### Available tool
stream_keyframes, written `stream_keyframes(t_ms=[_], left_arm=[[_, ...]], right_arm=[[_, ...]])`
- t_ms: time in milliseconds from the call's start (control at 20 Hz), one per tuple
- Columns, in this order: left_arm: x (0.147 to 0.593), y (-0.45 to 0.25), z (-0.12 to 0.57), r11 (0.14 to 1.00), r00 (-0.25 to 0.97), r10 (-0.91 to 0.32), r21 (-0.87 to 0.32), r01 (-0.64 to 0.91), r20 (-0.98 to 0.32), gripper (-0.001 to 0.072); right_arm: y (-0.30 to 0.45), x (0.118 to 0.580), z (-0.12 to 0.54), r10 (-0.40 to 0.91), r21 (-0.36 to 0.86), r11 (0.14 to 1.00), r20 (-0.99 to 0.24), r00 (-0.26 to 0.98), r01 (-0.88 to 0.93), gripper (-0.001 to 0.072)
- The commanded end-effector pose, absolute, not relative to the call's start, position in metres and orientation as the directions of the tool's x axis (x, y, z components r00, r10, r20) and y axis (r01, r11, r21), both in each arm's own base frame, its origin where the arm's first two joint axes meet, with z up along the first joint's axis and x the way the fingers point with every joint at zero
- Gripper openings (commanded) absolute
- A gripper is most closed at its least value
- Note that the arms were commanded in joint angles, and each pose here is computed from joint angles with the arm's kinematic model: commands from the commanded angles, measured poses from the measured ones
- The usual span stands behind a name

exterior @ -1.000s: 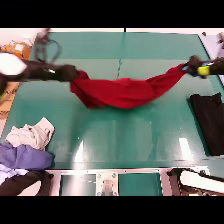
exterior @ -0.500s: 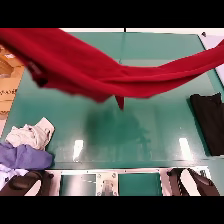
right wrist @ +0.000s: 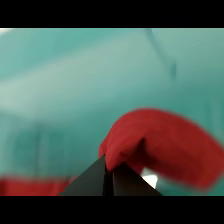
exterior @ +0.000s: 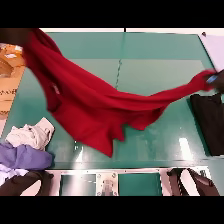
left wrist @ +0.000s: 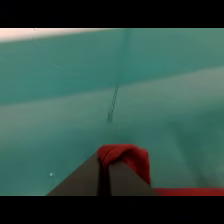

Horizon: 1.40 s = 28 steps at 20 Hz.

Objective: Fold the shirts.

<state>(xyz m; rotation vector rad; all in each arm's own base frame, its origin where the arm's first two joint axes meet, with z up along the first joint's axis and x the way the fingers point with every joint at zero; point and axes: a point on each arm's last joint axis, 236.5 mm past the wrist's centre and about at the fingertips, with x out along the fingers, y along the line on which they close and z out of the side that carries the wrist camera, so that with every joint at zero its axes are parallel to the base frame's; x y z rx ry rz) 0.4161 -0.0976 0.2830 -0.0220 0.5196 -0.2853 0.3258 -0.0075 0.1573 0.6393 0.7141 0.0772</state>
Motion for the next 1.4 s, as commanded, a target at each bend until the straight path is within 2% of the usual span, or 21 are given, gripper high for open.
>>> stream_keyframes(t_ms=[0,100,250,300,350,400,450,550,600,650,700,750,900,1050,1150,1250,1350], left_arm=[[0.506,-0.115,0.149,0.96,0.749,-0.281,-0.182,0.214,-0.599,0.0028],[0.545,-0.134,0.091,0.935,0.731,-0.335,-0.308,0.179,-0.594,0.0028],[0.572,-0.151,0.033,0.883,0.715,-0.385,-0.459,0.1,-0.584,0.0032],[0.572,-0.151,0.025,0.883,0.705,-0.385,-0.46,0.094,-0.596,0.0219],[0.57,-0.151,0.022,0.887,0.695,-0.386,-0.452,0.099,-0.607,0.0541],[0.566,-0.152,0.025,0.886,0.679,-0.397,-0.452,0.107,-0.617,0.0657],[0.557,-0.153,0.029,0.882,0.642,-0.421,-0.456,0.123,-0.641,0.065],[0.531,-0.143,0.036,0.893,0.526,-0.438,-0.418,0.166,-0.729,0.0649],[0.517,-0.131,0.041,0.901,0.469,-0.43,-0.395,0.177,-0.771,0.0647],[0.506,-0.121,0.048,0.902,0.428,-0.431,-0.394,0.177,-0.795,0.0503],[0.496,-0.111,0.053,0.901,0.395,-0.433,-0.398,0.171,-0.81,0.0126],[0.488,-0.103,0.059,0.901,0.378,-0.434,-0.396,0.177,-0.818,0.0028],[0.463,-0.083,0.066,0.904,0.314,-0.428,-0.398,0.158,-0.848,0.0027],[0.428,-0.073,0.058,0.914,0.205,-0.401,-0.377,0.148,-0.893,0.0027],[0.398,-0.073,0.042,0.916,0.161,-0.399,-0.383,0.12,-0.903,0.0027],[0.361,-0.075,0.015,0.915,0.119,-0.403,-0.397,0.072,-0.907,0.0027],[0.336,-0.083,-0.013,0.898,0.123,-0.43,-0.437,-0.046,-0.895,0.0029]], right_arm=[[-0.013,0.323,0.018,0.278,0.592,0.724,-0.72,0.636,0.354,0.0022],[-0.029,0.331,-0.034,0.246,0.556,0.714,-0.769,0.59,0.426,0.0022],[-0.053,0.363,-0.076,0.223,0.522,0.713,-0.802,0.554,0.469,0.0029],[-0.058,0.376,-0.082,0.229,0.515,0.725,-0.807,0.545,0.457,0.0104],[-0.063,0.39,-0.082,0.238,0.511,0.741,-0.807,0.541,0.436,0.023],[-0.066,0.402,-0.078,0.251,0.506,0.762,-0.807,0.535,0.405,0.034],[-0.072,0.41,-0.068,0.255,0.489,0.789,-0.811,0.526,0.372,0.0373],[-0.093,0.409,-0.045,0.242,0.434,0.84,-0.836,0.493,0.324,0.0373],[-0.103,0.401,-0.038,0.245,0.427,0.837,-0.851,0.465,0.341,0.0373],[-0.114,0.389,-0.034,0.248,0.431,0.82,-0.861,0.444,0.376,0.0373],[-0.123,0.38,-0.032,0.251,0.442,0.795,-0.863,0.439,0.414,0.0373],[-0.131,0.37,-0.033,0.257,0.451,0.773,-0.866,0.43,0.446,0.0372],[-0.146,0.346,-0.045,0.268,0.464,0.712,-0.874,0.406,0.528,0.0369],[-0.138,0.344,-0.063,0.281,0.485,0.676,-0.866,0.414,0.555,0.0373],[-0.126,0.35,-0.073,0.318,0.509,0.681,-0.853,0.413,0.527,0.047],[-0.12,0.352,-0.083,0.347,0.523,0.662,-0.848,0.399,0.537,0.0465],[-0.117,0.351,-0.092,0.366,0.53,0.648,-0.846,0.387,0.547,0.0464]])
